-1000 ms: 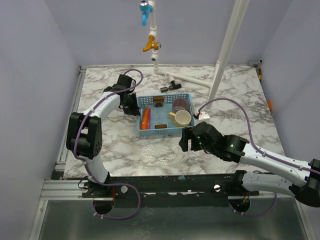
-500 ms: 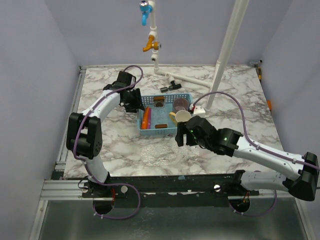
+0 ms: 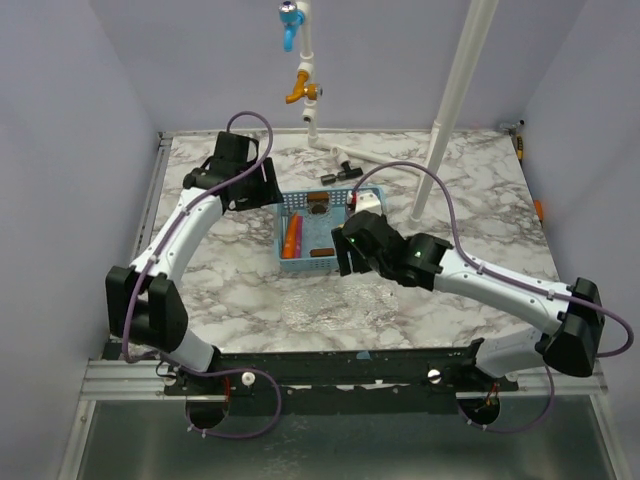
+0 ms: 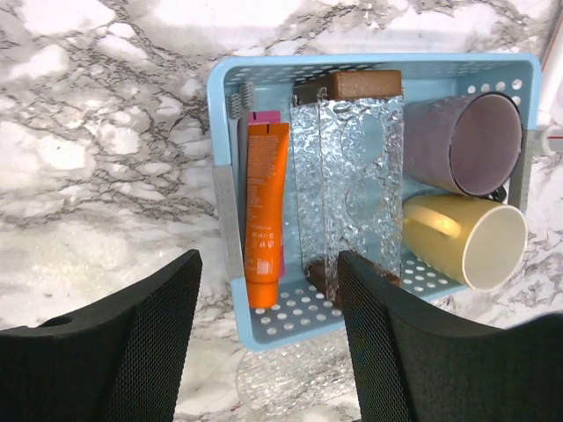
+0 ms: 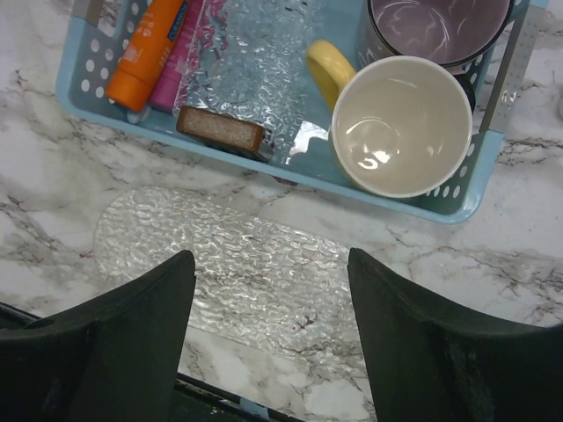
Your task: Prepare toiletry sets of a toothbrush and toothpaste on the tray
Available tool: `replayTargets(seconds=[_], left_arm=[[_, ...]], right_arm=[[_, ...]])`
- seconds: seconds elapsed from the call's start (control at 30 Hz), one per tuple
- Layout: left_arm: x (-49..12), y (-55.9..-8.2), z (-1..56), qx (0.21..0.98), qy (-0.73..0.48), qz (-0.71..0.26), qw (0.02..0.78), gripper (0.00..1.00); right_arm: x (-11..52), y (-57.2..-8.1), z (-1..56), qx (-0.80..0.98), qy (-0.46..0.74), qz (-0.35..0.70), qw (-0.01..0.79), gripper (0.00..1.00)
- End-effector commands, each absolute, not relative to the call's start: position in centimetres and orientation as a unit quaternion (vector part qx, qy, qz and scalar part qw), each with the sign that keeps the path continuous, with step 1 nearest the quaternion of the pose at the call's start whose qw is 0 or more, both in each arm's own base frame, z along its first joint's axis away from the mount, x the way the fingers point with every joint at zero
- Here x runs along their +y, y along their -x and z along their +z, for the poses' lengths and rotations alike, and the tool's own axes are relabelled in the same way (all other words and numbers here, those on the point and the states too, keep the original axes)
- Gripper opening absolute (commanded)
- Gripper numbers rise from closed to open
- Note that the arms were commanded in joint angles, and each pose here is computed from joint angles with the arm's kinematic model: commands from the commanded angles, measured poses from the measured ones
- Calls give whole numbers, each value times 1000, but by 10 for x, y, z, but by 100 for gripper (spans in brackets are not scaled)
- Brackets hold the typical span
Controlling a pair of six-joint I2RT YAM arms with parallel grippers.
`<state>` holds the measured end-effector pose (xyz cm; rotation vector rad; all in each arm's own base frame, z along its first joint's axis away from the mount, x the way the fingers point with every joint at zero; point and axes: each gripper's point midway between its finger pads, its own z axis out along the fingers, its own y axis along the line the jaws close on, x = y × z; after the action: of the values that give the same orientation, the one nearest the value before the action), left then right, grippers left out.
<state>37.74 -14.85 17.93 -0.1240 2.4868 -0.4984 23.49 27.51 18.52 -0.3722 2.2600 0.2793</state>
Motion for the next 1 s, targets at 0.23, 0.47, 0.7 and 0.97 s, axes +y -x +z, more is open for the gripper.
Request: replayTargets(seconds=[0.23, 0.47, 0.7, 0.97], left_arm=[[-137, -312, 227, 891, 2, -224, 394, 76], [-131, -279, 239, 867, -29, -238, 436, 98], [-127, -267, 232, 850, -43, -240, 467, 99], [-129, -260, 223, 853, -43, -249, 457, 99]], right_arm=[[268, -283, 167, 900, 185, 57, 390, 66], [272, -306, 153, 907, 193, 58, 370, 59], [276, -314, 135, 913, 196, 60, 352, 53], [279, -318, 117, 920, 195, 49, 337, 43]])
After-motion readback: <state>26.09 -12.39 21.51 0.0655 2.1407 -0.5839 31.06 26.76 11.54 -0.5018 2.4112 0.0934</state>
